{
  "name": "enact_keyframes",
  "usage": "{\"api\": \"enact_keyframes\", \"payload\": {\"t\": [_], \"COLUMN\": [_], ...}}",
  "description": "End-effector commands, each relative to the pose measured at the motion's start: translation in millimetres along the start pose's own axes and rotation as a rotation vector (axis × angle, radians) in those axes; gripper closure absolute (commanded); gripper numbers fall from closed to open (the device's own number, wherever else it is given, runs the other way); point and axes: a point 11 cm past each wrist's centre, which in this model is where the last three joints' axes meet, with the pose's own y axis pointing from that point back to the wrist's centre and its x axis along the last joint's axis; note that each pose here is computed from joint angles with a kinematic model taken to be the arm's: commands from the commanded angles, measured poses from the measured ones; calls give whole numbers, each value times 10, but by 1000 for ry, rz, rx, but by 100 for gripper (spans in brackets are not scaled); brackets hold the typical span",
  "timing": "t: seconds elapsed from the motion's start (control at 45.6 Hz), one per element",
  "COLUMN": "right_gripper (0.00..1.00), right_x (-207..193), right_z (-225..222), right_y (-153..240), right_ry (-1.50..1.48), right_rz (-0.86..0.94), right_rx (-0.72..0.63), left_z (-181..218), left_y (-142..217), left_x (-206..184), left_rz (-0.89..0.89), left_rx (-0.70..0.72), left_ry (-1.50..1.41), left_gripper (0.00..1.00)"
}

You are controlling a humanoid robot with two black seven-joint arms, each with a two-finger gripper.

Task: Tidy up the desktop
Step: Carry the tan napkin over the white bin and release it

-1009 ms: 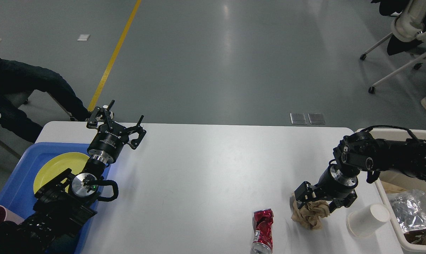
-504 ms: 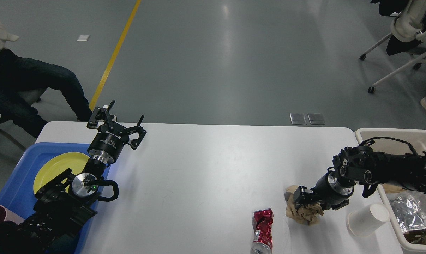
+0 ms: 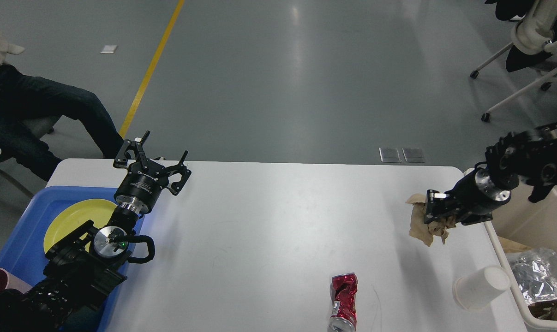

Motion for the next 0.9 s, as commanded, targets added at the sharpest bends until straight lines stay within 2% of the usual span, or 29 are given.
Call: {"api": "enact_keyframes", "payload": {"t": [0.0,0.154,0.219,0.395,0.614,0.789,0.811,0.877], "right_gripper": [100,100,100,100,100,100,90,43], "right_x": [212,398,429,573,523,33,-20,-73], "right_z": [19,11,14,290,1504,2145,2208,2294], "right_y": [679,1446,1654,1744,989,344,299,200], "right_ry": [-34,-55,-61,-110,-253,-319,-321,-305], "right_rz": [50,124,144,249,491,594,598,617], "right_rx": [51,111,130,79,-174,-290,-306,-345], "left_z": [-7,-7,11,-7,-7,-7,-7,-7], "left_y": [-1,-1,-4,-1,-1,-1,-1,-1], "left_x": [-2,-2,-4,-2,-2,-2,-2,-2], "left_rz": [0,0,-1,0,0,0,0,0], "left_rx": [1,1,-1,1,1,1,1,1], "left_ry": [1,1,-2,1,1,1,1,1], "left_gripper": [4,4,4,4,4,4,4,4]}}
